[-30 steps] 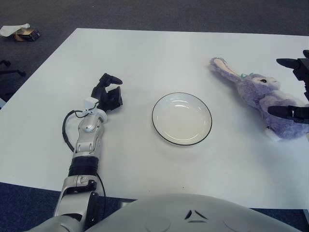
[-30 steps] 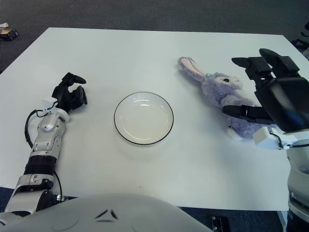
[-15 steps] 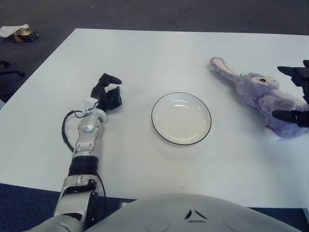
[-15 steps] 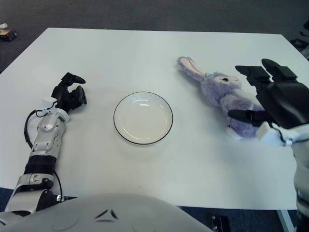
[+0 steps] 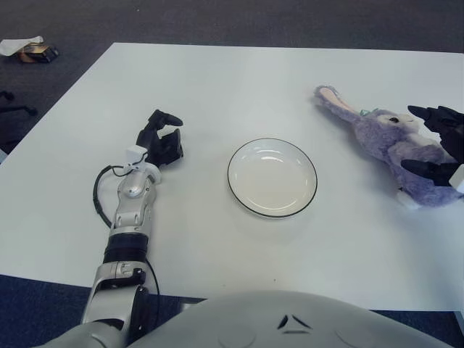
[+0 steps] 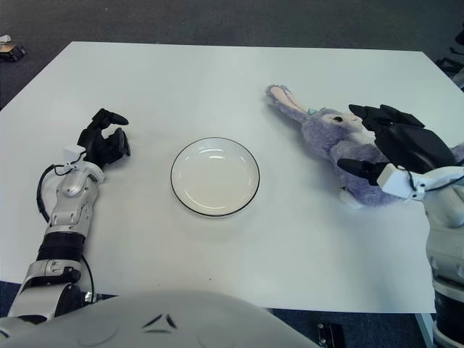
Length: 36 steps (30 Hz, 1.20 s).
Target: Put the doll into the plate.
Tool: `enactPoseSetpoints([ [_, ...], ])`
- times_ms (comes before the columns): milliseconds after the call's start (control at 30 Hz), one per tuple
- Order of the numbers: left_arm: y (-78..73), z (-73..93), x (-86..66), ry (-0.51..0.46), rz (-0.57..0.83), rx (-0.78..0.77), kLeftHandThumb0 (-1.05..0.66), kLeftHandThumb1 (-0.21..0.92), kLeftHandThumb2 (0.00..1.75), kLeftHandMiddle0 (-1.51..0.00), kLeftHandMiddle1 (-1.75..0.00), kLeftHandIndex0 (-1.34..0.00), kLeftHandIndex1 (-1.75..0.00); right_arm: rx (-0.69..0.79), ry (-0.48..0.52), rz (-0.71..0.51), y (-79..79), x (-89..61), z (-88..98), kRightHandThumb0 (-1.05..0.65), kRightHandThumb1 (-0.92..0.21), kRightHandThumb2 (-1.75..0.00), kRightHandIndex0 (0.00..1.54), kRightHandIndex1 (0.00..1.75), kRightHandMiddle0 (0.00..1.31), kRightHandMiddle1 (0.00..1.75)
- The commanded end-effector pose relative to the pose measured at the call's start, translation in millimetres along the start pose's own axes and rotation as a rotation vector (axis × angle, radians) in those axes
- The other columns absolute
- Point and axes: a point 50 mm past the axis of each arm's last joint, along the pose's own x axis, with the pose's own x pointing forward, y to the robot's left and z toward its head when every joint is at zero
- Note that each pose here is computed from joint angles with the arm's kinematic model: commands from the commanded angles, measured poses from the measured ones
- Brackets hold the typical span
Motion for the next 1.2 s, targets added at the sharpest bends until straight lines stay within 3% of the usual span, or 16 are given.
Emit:
enactPoseSetpoints([
  [0, -2.4, -19.1, -10.0, 0.093, 0.027, -0.025, -0.38, 0.68, 0.86, -1.04, -1.75, -0.34, -1.75, 0.028, 0.048, 0.092, 17.8, 20.6, -16.6, -1.05, -0.92, -0.71, 0.00, 0.00, 0.00, 0.04],
  [100, -2.8, -18.8, -9.8, 0.094, 0.027, -0.024, -0.38, 0.67, 0.87, -1.05, -1.75, -0.35, -1.75, 0.041, 0.058, 0.143, 22.7, 33.9, -22.1, -1.05, -0.92, -0.75, 0.00, 0.00, 0.00, 0.01],
  [367, -3.4, -17.7, -9.9, 0.087, 0.024, -0.020, -0.39, 0.65, 0.89, -1.05, -1.75, -0.36, -1.75, 0.013, 0.058, 0.118, 21.7, 36.1, -18.9, -1.05, -0.92, -0.84, 0.00, 0.00, 0.00, 0.00],
  [667, -4.1, -16.9, -10.3, 0.089, 0.026, -0.017, -0.39, 0.64, 0.91, -1.05, -1.75, -0.37, -1.75, -0.036, 0.125, 0.040, 24.2, 42.0, -17.7, -1.05, -0.92, -0.83, 0.00, 0.00, 0.00, 0.00],
  [1167, -6.5, -15.6, -10.2, 0.087, 0.029, -0.018, -0.39, 0.63, 0.92, -1.05, -1.75, -0.37, -1.75, -0.047, 0.224, 0.063, 28.5, 55.3, -25.8, -1.05, -0.92, -0.82, 0.00, 0.00, 0.00, 0.00],
])
